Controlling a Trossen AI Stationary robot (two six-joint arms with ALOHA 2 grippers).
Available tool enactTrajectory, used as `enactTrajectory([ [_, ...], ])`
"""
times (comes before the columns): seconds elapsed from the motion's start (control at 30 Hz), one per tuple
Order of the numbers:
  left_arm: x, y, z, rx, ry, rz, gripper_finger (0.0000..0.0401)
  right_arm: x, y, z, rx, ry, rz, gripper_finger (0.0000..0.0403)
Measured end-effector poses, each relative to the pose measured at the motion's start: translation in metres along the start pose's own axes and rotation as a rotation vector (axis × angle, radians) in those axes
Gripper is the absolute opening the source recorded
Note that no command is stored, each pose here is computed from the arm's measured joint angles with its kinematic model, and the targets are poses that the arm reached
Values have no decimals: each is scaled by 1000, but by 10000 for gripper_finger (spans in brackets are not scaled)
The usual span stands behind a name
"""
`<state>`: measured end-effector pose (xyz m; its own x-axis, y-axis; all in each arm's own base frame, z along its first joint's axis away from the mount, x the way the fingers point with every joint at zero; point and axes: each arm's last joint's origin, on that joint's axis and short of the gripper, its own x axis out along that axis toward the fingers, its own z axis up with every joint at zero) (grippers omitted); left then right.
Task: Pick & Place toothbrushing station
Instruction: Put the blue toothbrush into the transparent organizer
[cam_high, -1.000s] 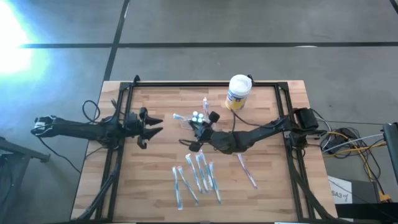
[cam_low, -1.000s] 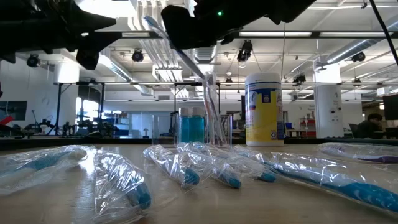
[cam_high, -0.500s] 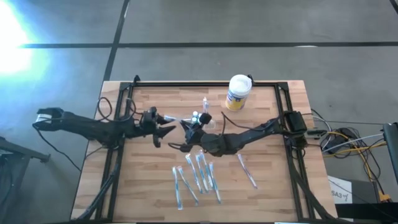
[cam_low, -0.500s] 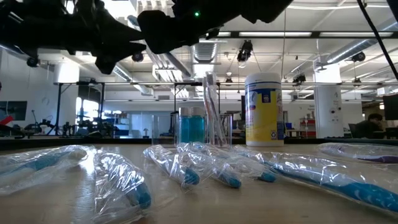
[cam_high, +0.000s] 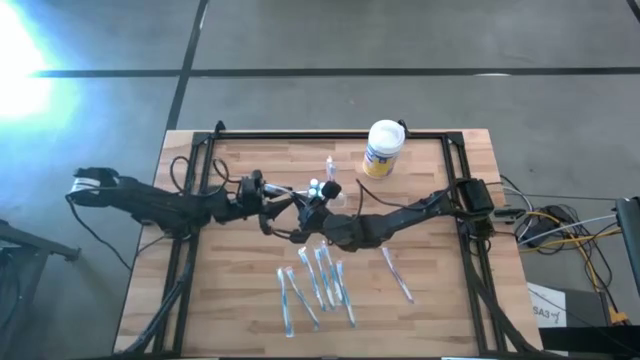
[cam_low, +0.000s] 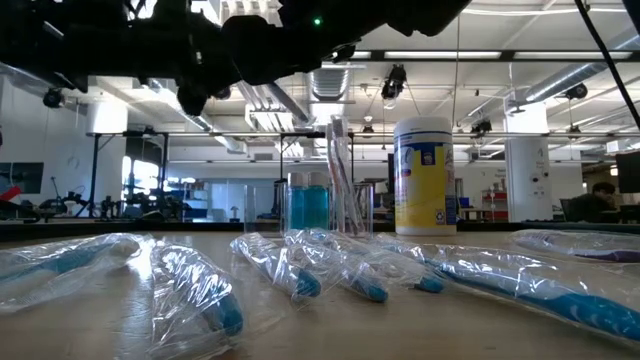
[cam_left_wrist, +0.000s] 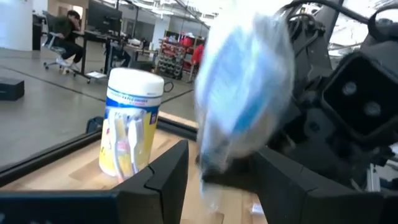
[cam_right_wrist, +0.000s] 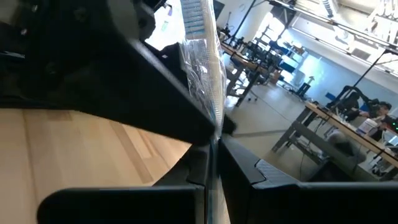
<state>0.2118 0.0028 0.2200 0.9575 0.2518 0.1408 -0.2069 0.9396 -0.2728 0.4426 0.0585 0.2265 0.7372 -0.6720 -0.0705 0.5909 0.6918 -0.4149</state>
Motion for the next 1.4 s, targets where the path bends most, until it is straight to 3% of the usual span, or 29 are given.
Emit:
enactTrajectory([
  [0.53,8,-1,1,-26,-96,95,165,-4,1,-1,-26,22,-58,18],
  [0.67,11,-2,1,-15,-102,94,131,-4,1,-1,-16,22,-58,18],
  [0.9,13,-3,-2,17,-98,80,25,-4,1,-1,-29,24,-60,18],
  [1.2,9,-5,6,52,-118,65,24,-21,7,9,-115,2,-27,60],
  [1.4,3,-5,17,77,-147,72,24,-50,-3,31,-62,9,56,96],
])
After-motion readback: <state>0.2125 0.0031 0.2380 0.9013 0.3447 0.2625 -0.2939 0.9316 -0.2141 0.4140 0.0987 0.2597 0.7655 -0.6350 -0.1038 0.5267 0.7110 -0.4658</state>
